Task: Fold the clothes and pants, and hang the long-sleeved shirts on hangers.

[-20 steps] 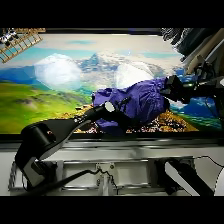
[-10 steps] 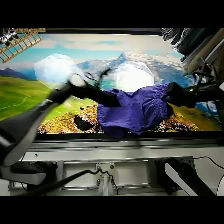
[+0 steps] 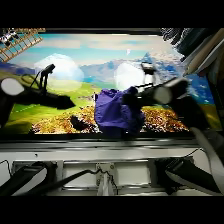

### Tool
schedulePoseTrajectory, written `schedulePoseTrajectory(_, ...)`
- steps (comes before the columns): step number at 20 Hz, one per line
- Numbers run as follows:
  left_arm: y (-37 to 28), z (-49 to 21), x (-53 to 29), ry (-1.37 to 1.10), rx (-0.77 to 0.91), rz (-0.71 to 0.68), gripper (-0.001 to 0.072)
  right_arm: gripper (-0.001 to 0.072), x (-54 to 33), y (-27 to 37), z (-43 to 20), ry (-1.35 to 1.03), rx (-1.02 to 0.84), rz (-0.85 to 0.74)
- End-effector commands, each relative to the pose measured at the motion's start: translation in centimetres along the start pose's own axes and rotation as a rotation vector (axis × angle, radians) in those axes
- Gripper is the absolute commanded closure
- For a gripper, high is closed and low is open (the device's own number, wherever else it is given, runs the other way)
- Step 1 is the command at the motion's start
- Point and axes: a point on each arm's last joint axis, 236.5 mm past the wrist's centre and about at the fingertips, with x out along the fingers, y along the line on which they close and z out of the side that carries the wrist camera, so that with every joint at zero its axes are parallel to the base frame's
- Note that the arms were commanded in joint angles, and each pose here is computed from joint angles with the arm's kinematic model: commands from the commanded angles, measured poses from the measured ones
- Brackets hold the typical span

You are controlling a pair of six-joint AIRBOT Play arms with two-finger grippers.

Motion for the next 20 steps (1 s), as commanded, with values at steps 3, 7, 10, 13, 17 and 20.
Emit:
schedulePoseTrajectory(3,4.3,-2.4,1.1,-0.095,-0.147,0.111,0.0702,0.0423,8.2,9.0,-0.1,-0.085,-0.100,0.096)
schedulePoseTrajectory(7,5.2,-2.1,2.2,-0.136,-0.185,0.112,0.0702,0.0313,5.5,12.1,-2.2,-0.065,-0.321,0.107)
schedulePoseTrajectory(10,5.3,-1.6,2.2,-0.158,-0.186,0.115,0.0702,0.0309,1.2,7.6,0.3,-0.109,-0.378,-0.038)
schedulePoseTrajectory(13,5.4,-1.5,2.2,-0.163,-0.185,0.117,0.0701,0.0307,-2.8,-3.0,4.2,-0.165,-0.319,-0.322)
schedulePoseTrajectory(17,5.4,-1.4,2.1,-0.170,-0.183,0.118,0.0353,0.0304,0.2,-15.1,2.8,-0.049,-0.025,-0.290)
schedulePoseTrajectory(20,5.4,-1.3,2.1,-0.174,-0.179,0.119,0.0351,0.0062,4.5,-13.2,1.4,-0.010,0.211,0.222)
